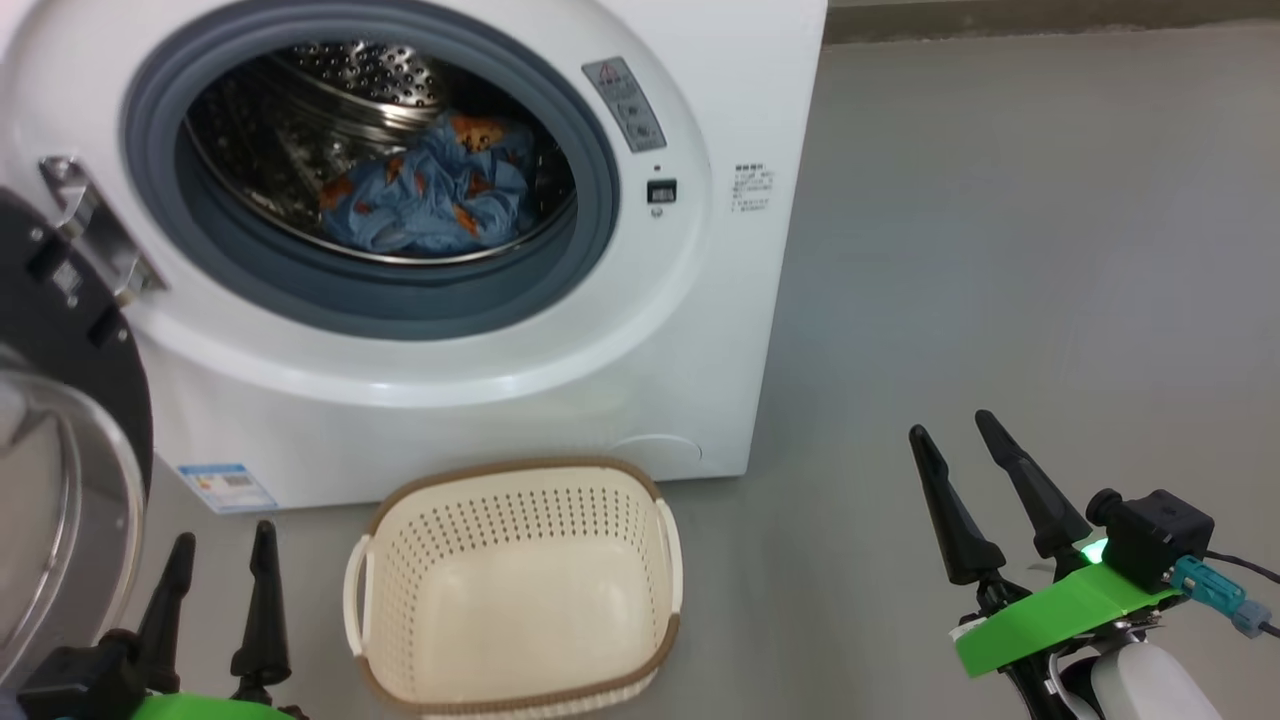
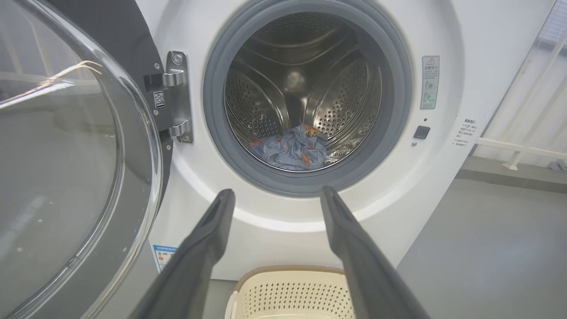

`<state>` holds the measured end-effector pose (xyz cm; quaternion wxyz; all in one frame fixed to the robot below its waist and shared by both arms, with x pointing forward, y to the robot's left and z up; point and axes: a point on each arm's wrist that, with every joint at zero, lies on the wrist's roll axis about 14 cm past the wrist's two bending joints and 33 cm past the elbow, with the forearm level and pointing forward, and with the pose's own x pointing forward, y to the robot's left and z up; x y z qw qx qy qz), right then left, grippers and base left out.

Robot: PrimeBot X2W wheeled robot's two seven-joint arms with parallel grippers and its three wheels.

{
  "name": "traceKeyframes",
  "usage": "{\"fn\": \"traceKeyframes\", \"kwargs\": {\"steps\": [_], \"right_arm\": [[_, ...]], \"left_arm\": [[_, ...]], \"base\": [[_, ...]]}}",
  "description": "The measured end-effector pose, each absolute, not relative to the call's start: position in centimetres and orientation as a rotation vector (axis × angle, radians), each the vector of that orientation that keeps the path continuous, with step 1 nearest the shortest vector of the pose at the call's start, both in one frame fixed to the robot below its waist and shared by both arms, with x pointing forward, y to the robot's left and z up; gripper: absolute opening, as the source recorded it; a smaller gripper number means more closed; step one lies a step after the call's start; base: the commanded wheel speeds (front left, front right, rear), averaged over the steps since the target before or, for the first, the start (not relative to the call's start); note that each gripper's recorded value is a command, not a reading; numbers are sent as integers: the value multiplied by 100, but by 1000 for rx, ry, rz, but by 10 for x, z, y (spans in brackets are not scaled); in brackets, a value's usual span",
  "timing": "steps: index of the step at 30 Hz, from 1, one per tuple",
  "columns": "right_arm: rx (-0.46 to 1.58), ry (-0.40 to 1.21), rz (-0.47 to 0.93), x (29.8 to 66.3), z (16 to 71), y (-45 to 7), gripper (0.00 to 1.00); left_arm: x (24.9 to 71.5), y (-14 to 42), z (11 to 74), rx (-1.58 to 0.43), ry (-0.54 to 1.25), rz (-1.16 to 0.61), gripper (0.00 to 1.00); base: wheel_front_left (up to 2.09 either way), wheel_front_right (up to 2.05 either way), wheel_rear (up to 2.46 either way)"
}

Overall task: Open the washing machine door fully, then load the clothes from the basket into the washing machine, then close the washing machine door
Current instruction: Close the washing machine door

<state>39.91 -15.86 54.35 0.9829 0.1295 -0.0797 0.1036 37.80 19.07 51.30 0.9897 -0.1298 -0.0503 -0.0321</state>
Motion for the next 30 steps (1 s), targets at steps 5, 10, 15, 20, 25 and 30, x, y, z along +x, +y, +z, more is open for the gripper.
{"fn": "traceKeyframes", "kwargs": {"steps": [5, 10, 15, 20, 25, 30], "right_arm": [[262, -157, 209, 400, 542, -158, 100], [262, -158, 207, 400, 543, -159, 100], [262, -158, 206, 400, 543, -159, 100], [261, -159, 204, 400, 543, -160, 100], [262, -156, 202, 400, 542, -161, 100], [262, -155, 198, 401, 541, -162, 100]], "left_arm": [[378, 192, 514, -261, -103, -61, 100], [378, 192, 513, -261, -103, -59, 100], [378, 192, 513, -261, -103, -59, 100], [378, 192, 514, -261, -104, -60, 100], [379, 192, 513, -261, -102, -61, 100], [379, 192, 512, -260, -100, -61, 100]], "base": [[-147, 147, 0], [-79, 79, 0], [-15, 15, 0], [0, 0, 0], [0, 0, 0], [0, 0, 0]]}}
